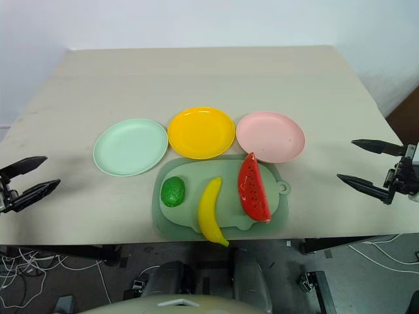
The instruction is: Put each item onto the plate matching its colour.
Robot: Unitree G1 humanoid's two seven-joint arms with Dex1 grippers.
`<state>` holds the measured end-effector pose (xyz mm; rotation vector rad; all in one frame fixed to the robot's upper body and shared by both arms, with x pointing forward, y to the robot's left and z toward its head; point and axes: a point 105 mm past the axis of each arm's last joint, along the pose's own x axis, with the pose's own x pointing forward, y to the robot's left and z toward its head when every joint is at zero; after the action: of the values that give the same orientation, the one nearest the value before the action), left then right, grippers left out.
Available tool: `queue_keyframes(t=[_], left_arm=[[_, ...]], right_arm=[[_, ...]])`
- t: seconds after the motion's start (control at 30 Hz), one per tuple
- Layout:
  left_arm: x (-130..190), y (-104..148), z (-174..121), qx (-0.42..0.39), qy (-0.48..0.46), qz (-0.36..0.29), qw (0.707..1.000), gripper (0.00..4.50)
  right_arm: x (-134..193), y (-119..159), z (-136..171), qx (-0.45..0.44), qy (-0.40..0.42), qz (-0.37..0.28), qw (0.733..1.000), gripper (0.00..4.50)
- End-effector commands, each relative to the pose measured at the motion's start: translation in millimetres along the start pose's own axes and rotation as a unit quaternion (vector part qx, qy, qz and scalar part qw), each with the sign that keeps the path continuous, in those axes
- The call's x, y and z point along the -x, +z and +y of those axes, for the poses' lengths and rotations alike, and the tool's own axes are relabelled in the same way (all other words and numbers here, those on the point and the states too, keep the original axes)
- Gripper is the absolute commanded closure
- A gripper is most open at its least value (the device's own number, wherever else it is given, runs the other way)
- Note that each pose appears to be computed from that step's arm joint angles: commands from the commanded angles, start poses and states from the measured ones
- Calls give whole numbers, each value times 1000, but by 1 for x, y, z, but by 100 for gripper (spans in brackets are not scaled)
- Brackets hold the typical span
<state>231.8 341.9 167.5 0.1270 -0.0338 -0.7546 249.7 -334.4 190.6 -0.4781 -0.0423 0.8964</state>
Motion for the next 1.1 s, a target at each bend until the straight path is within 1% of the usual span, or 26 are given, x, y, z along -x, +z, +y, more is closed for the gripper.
queue_keyframes(t=[0.03, 0.53, 0.8, 0.93, 1.1], left_arm=[[0, 7, 3, -18, 4, -8, 1000, 2], [-7, 6, 4, -27, -3, -12, 1000, 2], [-19, -4, -18, -17, -75, -3, 997, 2], [-25, -5, -23, -23, -96, -3, 995, 2], [-31, -3, -25, -20, -106, -9, 994, 2]], right_arm=[[2, 6, 0, 19, -3, -4, 1000, 0], [2, 4, 12, 12, 9, 3, 1000, 0], [-5, 7, 26, 7, 42, -7, 999, 0], [-13, 13, 37, 8, 72, -17, 997, 0], [-22, 19, 40, 12, 89, -26, 996, 0]])
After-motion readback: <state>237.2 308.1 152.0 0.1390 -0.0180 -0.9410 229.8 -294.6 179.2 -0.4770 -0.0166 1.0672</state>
